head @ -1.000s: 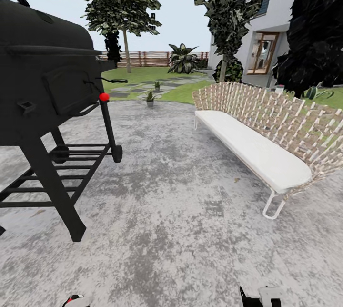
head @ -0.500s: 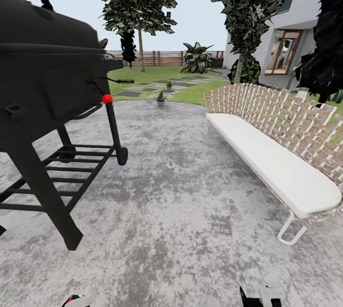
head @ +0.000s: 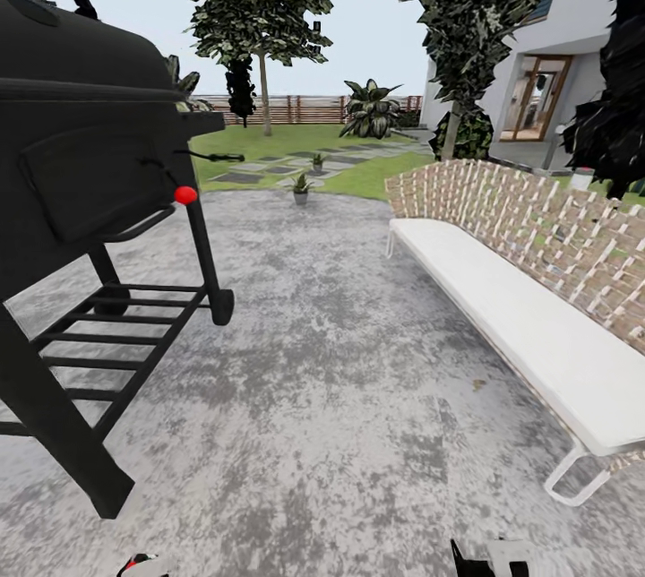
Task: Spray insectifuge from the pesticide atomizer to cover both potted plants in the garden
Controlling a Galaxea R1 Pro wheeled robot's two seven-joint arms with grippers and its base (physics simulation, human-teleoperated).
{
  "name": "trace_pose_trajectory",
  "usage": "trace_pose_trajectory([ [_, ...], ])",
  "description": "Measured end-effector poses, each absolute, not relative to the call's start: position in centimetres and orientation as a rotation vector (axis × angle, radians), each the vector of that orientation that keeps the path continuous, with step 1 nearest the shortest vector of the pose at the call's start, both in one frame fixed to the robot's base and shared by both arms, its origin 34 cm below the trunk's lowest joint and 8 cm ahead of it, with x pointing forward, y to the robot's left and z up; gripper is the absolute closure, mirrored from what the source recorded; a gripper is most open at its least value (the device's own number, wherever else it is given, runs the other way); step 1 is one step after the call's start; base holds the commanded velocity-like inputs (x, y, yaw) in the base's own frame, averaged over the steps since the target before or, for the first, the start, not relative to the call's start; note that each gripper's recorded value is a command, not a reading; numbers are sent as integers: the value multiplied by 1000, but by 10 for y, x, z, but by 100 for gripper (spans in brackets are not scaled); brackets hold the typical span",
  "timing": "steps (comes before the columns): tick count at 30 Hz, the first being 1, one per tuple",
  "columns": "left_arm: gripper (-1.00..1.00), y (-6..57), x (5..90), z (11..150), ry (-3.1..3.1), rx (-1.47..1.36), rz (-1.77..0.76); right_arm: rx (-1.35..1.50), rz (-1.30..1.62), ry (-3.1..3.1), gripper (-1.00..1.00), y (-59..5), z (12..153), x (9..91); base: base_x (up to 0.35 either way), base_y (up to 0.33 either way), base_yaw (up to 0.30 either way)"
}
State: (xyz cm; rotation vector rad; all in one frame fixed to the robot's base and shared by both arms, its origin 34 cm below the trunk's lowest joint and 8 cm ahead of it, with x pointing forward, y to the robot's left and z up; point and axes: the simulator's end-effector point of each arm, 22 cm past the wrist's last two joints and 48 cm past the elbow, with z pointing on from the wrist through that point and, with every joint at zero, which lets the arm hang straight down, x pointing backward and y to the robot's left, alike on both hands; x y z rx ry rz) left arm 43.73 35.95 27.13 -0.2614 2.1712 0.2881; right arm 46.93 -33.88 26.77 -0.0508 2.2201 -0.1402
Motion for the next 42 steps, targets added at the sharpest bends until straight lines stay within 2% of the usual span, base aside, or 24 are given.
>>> trace_pose_trajectory([
  [16,100,359,437,271,2171,-261,286,-43,-150,2223,-100,-342,267,468,337,-7,0],
  [42,100,362,437,272,2167,-275,290,-30,-149,2218,-100,-342,268,470,337,-123,0],
])
